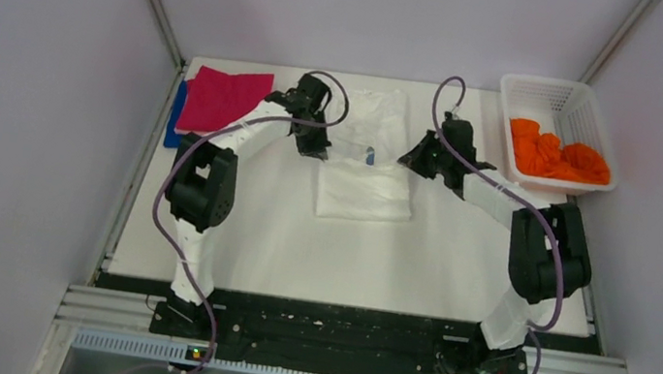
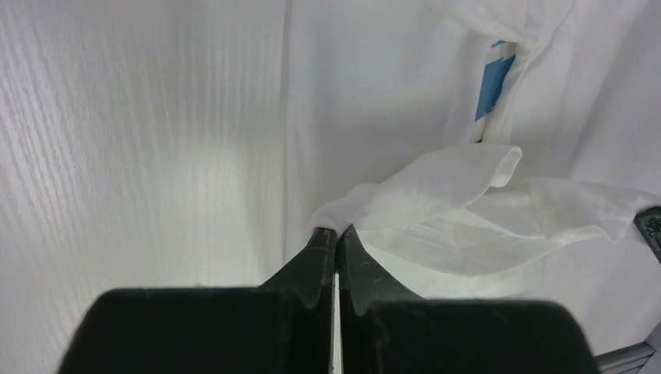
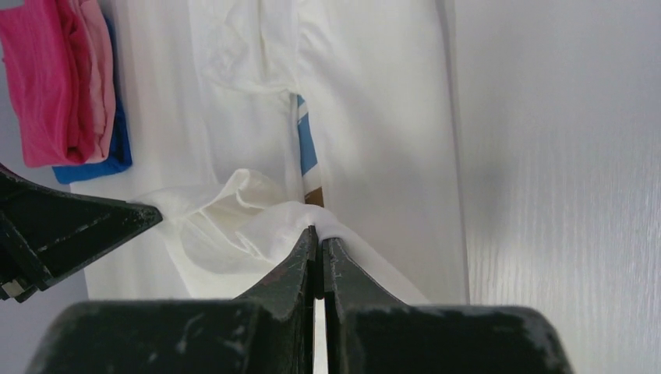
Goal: Fold and stack the t-shirts
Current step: Fold the folded rectangular tshirt in 1/3 of the way, then grab one side of the 2/3 rectangular tshirt with both arms
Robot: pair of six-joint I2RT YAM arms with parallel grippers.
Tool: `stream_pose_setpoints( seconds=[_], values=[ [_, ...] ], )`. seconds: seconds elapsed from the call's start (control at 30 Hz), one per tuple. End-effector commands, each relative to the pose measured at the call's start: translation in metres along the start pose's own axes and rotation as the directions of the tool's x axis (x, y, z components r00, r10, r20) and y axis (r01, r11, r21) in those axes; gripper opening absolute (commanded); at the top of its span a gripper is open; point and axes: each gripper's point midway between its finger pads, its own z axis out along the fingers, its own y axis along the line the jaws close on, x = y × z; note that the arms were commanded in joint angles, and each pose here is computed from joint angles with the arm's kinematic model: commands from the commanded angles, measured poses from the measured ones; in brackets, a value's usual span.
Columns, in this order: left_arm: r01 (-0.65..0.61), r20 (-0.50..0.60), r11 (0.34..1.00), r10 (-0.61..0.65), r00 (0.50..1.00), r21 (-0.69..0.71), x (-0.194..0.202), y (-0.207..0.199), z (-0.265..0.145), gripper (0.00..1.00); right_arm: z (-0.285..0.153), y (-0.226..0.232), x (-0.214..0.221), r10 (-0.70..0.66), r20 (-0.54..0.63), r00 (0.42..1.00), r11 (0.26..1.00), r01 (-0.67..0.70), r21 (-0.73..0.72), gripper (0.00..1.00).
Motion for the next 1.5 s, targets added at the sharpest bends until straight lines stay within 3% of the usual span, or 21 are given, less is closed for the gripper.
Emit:
stream_pose_setpoints(
  seconds=[0.0, 0.17, 0.2, 0.27, 0.4, 0.47, 0.5, 0.6, 0.87, 0.97, 1.07, 1.3, 1.47],
  values=[
    [-0.043, 0.006, 0.997, 0.043, 0.999, 0.058, -0.017, -0.014, 0.006, 0.02, 0.019, 0.01, -0.027, -0.024, 0.046, 0.999, 0.997, 0.027, -0.067, 0.0],
    [-0.026, 0.013, 0.996, 0.025, 1.0, 0.084, -0.034, -0.012, 0.02, 0.07, 0.04, -0.005, -0.04, -0.004, 0.054, 0.999, 0.999, 0.007, -0.048, 0.0],
    [-0.022, 0.017, 0.996, 0.021, 1.0, 0.089, -0.039, -0.011, 0.022, 0.12, 0.044, -0.007, -0.044, 0.0, 0.057, 0.998, 0.999, 0.003, -0.048, 0.0],
    [-0.018, 0.029, 0.995, 0.015, 0.999, 0.095, -0.048, -0.011, 0.025, 0.29, 0.048, -0.009, -0.052, -0.005, 0.067, 0.998, 0.999, 0.008, -0.05, 0.11],
    [-0.032, 0.058, 0.994, 0.025, 0.998, 0.109, -0.067, -0.011, 0.012, 0.66, 0.041, -0.007, -0.067, -0.054, 0.092, 0.994, 0.998, 0.057, -0.029, 0.54],
    [-0.038, 0.082, 0.994, 0.029, 0.996, 0.106, -0.072, -0.011, -0.003, 0.93, 0.03, -0.006, -0.07, -0.07, 0.108, 0.992, 0.997, 0.072, -0.021, 0.75],
    [-0.038, 0.095, 0.994, 0.028, 0.995, 0.105, -0.071, -0.01, -0.01, 0.98, 0.023, -0.005, -0.068, -0.078, 0.11, 0.991, 0.997, 0.081, -0.019, 0.84],
    [-0.034, 0.097, 0.987, 0.019, 0.995, 0.156, -0.05, -0.009, -0.031, 0.99, 0.003, -0.008, -0.055, -0.087, 0.101, 0.991, 0.996, 0.089, -0.014, 0.95],
    [0.006, -0.044, 0.985, 0.001, 0.999, 0.172, 0.063, 0.017, -0.037, 0.98, -0.053, -0.033, 0.03, -0.028, 0.014, 1.0, 0.999, 0.028, -0.016, 0.95],
    [0.036, -0.084, 0.985, -0.022, 0.996, 0.171, 0.088, 0.026, -0.027, 0.91, -0.057, -0.047, 0.051, -0.011, -0.023, 1.0, 1.0, 0.012, 0.016, 0.93],
    [0.064, -0.11, 0.987, -0.048, 0.993, 0.146, 0.097, 0.031, -0.015, 0.81, -0.051, -0.05, 0.059, 0.002, -0.038, 0.999, 1.0, -0.001, 0.019, 0.8],
    [0.078, -0.153, 0.989, -0.059, 0.987, 0.125, 0.106, 0.034, 0.007, 0.55, -0.03, -0.061, 0.085, -0.001, -0.107, 0.994, 0.998, 0.009, 0.067, 0.58],
    [0.066, -0.174, 0.99, -0.044, 0.984, 0.121, 0.114, 0.034, 0.013, 0.41, -0.03, -0.066, 0.101, 0.017, -0.137, 0.99, 0.997, -0.007, 0.073, 0.53]
  ],
)
